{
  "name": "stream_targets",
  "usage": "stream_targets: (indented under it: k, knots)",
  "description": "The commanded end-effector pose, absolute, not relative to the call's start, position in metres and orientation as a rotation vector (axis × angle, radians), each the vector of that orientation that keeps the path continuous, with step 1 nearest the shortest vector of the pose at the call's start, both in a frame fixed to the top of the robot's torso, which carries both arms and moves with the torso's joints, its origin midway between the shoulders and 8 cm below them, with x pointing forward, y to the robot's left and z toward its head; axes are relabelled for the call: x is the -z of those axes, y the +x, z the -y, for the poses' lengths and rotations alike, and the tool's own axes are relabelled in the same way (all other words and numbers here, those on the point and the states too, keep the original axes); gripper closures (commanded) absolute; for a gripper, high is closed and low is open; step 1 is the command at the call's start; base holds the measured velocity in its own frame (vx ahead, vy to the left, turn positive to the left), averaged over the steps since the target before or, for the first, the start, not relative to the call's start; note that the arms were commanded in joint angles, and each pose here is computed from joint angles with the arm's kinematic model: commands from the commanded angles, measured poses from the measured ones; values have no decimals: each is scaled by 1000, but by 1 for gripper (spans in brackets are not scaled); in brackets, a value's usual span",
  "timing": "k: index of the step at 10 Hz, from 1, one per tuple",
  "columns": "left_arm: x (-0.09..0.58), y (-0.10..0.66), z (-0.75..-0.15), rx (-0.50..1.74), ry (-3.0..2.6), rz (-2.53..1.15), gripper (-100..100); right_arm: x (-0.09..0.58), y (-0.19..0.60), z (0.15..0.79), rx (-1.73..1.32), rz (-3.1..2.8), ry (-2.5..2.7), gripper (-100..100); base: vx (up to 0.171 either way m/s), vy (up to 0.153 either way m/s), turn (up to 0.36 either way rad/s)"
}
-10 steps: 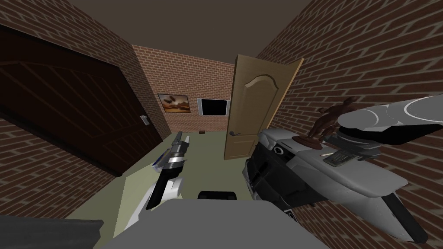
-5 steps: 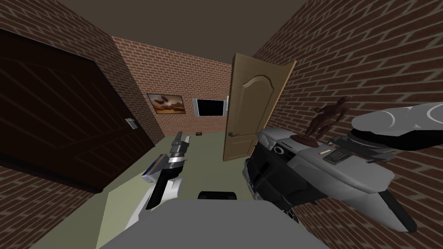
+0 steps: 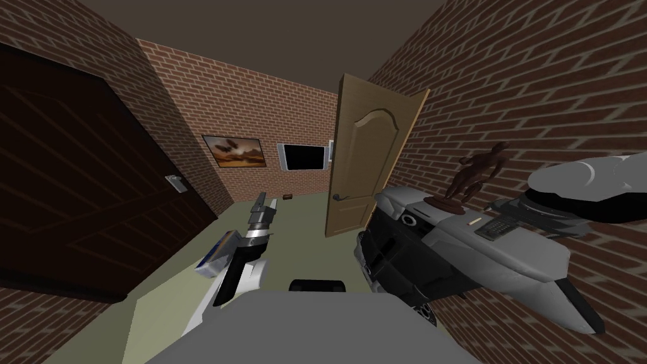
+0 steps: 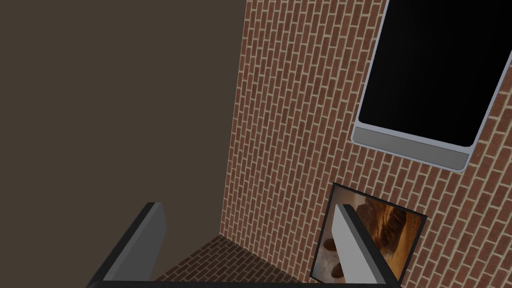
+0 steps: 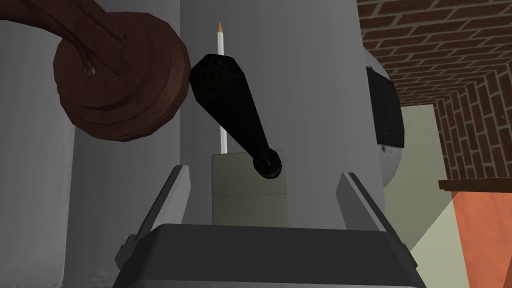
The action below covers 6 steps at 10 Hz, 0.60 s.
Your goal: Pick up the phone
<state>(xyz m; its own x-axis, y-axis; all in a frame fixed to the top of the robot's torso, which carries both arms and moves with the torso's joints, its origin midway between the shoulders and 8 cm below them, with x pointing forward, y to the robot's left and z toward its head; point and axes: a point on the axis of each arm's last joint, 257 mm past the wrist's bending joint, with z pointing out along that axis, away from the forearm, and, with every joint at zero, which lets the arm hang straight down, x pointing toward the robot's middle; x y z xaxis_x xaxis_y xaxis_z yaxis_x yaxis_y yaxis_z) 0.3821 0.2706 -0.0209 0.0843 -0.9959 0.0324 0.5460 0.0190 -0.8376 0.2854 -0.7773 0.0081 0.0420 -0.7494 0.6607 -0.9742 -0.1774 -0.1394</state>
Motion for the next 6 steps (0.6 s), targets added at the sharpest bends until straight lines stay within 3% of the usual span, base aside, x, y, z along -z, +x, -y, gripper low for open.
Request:
stream_targets:
  k: [1, 4, 6]
  knots:
    - [21, 382, -271, 1368, -822, -711, 0, -7, 280, 787, -920, 1736, 1974, -100, 146, 149, -218]
    - [21, 382, -271, 1369, -821, -711, 0, -7, 280, 787, -896, 1656, 2021, -100, 20, 23, 24]
    - [21, 382, -271, 1368, -822, -711, 0, -11, 270, 808, -953, 1664, 1984, -100, 111, 118, -243]
